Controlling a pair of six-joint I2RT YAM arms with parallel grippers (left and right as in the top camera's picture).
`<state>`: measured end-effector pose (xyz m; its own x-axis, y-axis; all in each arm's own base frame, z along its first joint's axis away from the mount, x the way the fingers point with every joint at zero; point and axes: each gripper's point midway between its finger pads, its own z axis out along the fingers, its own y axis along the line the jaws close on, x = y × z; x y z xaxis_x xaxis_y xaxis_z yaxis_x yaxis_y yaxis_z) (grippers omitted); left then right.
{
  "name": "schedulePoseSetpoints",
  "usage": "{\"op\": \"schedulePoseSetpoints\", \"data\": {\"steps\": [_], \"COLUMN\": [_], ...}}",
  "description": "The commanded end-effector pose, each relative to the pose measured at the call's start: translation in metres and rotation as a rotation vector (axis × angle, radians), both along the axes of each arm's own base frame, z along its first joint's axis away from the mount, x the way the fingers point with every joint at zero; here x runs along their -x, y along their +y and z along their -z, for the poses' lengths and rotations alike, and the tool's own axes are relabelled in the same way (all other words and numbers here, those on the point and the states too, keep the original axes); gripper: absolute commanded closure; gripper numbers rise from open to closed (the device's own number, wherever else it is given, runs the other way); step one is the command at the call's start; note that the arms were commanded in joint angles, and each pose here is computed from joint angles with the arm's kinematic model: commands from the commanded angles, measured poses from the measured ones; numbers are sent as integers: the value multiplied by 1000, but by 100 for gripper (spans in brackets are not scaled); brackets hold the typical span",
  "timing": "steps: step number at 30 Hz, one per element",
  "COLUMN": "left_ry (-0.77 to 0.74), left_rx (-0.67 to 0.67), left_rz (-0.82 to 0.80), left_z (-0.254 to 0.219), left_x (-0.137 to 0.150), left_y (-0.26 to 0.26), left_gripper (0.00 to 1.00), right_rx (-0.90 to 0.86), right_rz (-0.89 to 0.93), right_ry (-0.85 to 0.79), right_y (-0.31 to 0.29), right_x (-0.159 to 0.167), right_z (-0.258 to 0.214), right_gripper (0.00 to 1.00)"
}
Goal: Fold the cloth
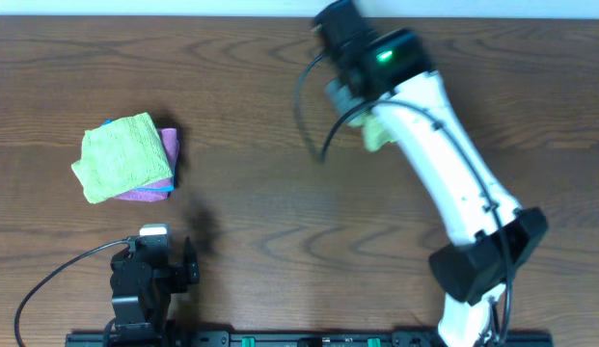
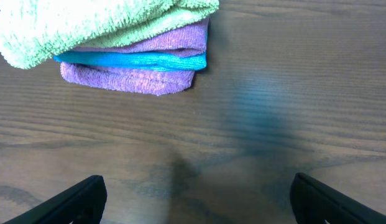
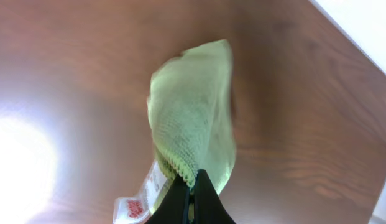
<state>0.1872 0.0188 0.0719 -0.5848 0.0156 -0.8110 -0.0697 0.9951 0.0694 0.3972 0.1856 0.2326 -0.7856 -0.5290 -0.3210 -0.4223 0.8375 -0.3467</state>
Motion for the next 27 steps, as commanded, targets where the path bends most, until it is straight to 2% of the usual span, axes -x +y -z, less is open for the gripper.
{"op": "schedulePoseSetpoints", "data": {"steps": [1,8,14,19,24,27], "left_ry": [14,14,14,14,14,14], "left_rx": [4,4,4,4,4,4], "left_rz": [2,2,2,2,2,2], "left_z": [6,6,6,6,6,6], "left_x": [1,1,1,1,1,1], "left_y": [-1,-1,-1,-1,-1,-1], "left_gripper": [4,5,5,4,4,5], "right_rx": [-52,-180,-224,-219,-208,-205], "right_rz": [-71,-71,-58,-20,-1,17], "right_ry": [-15,-29,-54,-56,-7,16], "right_y": [26,26,15,10,9,8], "right_x": [38,96,110,93,60,30], "right_z": [-27,-74,-93,-86,-59,-36], "right_gripper": [99,99,99,99,99,99]}}
